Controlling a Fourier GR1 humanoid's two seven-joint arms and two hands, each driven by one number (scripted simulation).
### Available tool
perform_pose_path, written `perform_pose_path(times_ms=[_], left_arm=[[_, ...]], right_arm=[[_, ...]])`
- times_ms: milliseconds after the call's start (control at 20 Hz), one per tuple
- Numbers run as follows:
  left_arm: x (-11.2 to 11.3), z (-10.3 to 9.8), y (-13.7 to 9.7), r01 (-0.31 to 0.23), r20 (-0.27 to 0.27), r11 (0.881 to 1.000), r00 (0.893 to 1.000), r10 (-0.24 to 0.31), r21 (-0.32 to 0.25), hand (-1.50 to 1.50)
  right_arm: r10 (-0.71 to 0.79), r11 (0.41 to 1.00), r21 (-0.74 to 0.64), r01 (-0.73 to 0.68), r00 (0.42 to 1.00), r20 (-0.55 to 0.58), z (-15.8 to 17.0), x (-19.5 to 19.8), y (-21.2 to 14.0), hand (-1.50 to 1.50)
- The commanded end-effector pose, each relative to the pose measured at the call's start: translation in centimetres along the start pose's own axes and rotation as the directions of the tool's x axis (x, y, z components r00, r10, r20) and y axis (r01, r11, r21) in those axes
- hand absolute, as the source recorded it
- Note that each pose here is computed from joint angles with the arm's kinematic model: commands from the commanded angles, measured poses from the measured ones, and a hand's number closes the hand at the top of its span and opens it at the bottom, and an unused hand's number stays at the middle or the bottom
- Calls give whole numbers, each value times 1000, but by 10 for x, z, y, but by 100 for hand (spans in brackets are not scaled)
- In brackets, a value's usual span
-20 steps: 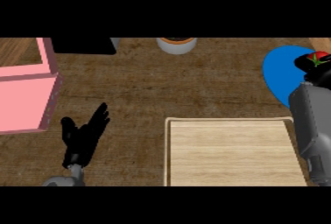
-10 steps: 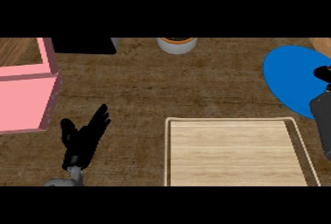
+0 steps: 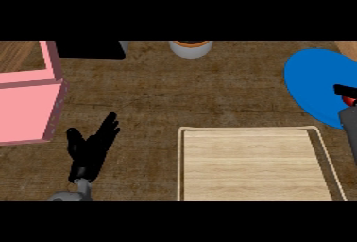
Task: Pick the tomato from the tray and place it in the plate
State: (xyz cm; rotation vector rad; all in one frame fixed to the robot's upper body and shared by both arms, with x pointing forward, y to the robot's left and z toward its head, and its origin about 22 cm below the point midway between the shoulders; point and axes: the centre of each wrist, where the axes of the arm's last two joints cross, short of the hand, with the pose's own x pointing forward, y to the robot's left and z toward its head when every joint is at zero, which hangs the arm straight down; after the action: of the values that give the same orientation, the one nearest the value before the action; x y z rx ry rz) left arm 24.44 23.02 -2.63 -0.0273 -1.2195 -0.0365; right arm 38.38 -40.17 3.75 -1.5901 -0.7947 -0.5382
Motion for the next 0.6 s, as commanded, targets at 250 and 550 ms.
perform_pose_path(times_ms=[250, 550], left_arm=[[0, 2, 5, -3, -16, 1000, 1000, 3, 14, 0], [-1, -1, 7, -7, -35, 999, 999, 8, 39, 0]], right_arm=[[-279, 954, -87, 286, 957, 83, -3, -4, -10, -150], [-448, 893, -36, 449, 894, 32, -23, -34, -26, -150]])
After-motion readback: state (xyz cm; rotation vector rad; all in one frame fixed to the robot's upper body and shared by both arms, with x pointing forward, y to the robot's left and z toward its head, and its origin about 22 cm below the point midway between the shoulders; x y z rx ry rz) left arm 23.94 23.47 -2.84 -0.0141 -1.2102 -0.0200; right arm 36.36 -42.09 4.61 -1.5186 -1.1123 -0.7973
